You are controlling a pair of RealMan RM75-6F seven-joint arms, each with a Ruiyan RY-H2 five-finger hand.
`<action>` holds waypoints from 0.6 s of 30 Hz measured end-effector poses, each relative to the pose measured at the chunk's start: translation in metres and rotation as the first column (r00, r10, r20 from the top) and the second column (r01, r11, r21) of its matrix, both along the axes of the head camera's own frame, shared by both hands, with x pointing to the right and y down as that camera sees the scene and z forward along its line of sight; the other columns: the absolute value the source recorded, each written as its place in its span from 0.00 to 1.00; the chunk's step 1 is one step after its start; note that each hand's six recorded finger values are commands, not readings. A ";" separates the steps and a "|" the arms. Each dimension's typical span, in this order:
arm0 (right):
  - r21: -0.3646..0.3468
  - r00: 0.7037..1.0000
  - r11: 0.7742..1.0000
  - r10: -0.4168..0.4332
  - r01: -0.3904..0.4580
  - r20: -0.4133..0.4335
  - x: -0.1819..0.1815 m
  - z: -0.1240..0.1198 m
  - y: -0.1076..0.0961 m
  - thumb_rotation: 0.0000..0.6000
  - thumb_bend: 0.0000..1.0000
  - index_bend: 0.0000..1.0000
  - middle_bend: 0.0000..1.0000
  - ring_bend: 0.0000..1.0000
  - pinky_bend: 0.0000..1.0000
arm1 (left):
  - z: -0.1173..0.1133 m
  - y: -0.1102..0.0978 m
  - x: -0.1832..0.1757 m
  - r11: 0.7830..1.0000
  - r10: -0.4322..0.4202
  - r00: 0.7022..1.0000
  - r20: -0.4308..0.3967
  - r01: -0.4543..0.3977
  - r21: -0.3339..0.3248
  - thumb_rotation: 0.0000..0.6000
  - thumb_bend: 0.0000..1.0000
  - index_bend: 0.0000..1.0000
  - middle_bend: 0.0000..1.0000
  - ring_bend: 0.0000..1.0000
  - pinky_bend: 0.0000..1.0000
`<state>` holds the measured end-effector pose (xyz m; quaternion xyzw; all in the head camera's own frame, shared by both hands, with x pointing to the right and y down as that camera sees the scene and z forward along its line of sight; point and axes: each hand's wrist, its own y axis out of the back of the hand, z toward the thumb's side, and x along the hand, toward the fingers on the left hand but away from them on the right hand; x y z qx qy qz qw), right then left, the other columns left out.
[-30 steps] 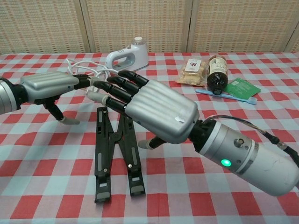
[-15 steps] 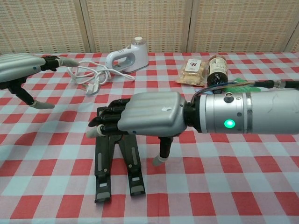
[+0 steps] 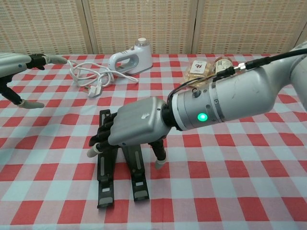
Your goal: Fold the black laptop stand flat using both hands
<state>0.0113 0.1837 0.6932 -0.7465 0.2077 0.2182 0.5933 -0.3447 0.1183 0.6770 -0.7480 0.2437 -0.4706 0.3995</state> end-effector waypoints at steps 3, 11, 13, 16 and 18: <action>0.007 1.000 1.000 -0.015 0.015 -0.015 -0.004 0.004 0.002 1.00 0.01 0.00 0.01 0.00 0.00 | 0.000 0.001 -0.005 1.000 -0.010 1.000 0.001 0.010 -0.002 1.00 0.22 0.00 0.00 0.00 0.15; 0.014 0.998 0.999 -0.047 0.048 -0.052 -0.013 0.013 0.007 1.00 0.09 0.00 0.07 0.00 0.00 | -0.001 0.001 -0.015 1.000 -0.027 1.000 -0.001 0.027 0.001 1.00 0.22 0.00 0.00 0.00 0.15; 0.015 0.997 0.999 -0.049 0.050 -0.058 -0.014 0.014 0.008 1.00 0.11 0.05 0.13 0.00 0.00 | -0.001 0.002 -0.017 1.000 -0.030 1.000 0.000 0.030 0.000 1.00 0.22 0.00 0.00 0.00 0.15; 0.019 0.998 0.999 -0.047 0.048 -0.049 -0.016 0.013 0.008 1.00 0.15 0.18 0.22 0.00 0.00 | -0.001 0.003 -0.018 0.999 -0.035 0.999 -0.004 0.035 -0.001 1.00 0.22 0.00 0.00 0.00 0.15; 0.024 0.999 0.999 -0.040 0.041 -0.031 -0.017 0.012 0.007 1.00 0.17 0.30 0.30 0.00 0.00 | 0.000 0.004 -0.019 0.999 -0.034 0.999 -0.004 0.034 -0.003 1.00 0.22 0.00 0.00 0.00 0.15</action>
